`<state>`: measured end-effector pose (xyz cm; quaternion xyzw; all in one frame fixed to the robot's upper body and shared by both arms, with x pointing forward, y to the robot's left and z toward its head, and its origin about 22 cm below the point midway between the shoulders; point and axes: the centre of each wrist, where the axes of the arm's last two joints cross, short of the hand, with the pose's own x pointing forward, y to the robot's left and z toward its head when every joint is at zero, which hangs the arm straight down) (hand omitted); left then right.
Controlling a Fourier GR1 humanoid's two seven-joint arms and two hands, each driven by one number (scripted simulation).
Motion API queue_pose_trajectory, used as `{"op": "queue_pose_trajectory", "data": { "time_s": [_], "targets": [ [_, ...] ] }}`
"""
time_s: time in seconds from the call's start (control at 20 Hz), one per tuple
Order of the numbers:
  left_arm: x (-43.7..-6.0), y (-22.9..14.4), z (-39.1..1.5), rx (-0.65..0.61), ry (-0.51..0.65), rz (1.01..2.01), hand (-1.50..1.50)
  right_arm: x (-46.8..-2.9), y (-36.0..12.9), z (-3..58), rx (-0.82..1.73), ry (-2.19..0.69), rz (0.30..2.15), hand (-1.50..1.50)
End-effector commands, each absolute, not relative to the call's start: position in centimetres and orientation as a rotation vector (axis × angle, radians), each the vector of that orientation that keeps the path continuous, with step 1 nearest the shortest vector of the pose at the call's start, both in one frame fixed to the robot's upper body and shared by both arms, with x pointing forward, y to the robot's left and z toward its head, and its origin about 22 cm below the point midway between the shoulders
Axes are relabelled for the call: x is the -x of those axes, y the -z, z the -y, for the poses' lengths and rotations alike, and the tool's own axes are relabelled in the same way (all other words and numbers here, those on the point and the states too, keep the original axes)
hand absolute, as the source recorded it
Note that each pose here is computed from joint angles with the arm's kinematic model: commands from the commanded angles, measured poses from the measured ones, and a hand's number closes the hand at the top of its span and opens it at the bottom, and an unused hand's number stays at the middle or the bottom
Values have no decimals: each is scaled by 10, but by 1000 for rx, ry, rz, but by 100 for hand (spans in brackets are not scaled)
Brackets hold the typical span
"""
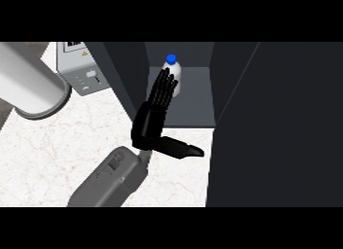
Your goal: Pick up the bottled water, place it into the cabinet and close the cabinet
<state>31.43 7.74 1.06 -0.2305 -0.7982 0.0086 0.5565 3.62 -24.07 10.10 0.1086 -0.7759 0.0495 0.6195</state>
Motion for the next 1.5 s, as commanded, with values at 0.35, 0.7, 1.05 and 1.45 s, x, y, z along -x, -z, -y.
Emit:
{"op": "queue_pose_trajectory", "data": {
  "time_s": [0.35, 0.7, 1.05, 1.45],
  "targets": [
    [-242, -13, -130, 565, -31, 1825, 150, -28, -133, 239, -377, -512, 1703, 150],
    [-222, -11, -194, 451, -92, 1870, -150, -30, -145, 230, -505, -688, 1750, 150],
    [-204, -25, -228, 498, -202, 1858, -150, -28, -147, 209, -677, -776, 1671, 150],
    [-186, -29, -268, 466, -223, 1833, -150, -32, -162, 200, -738, -922, 1655, 150]
  ]
}}
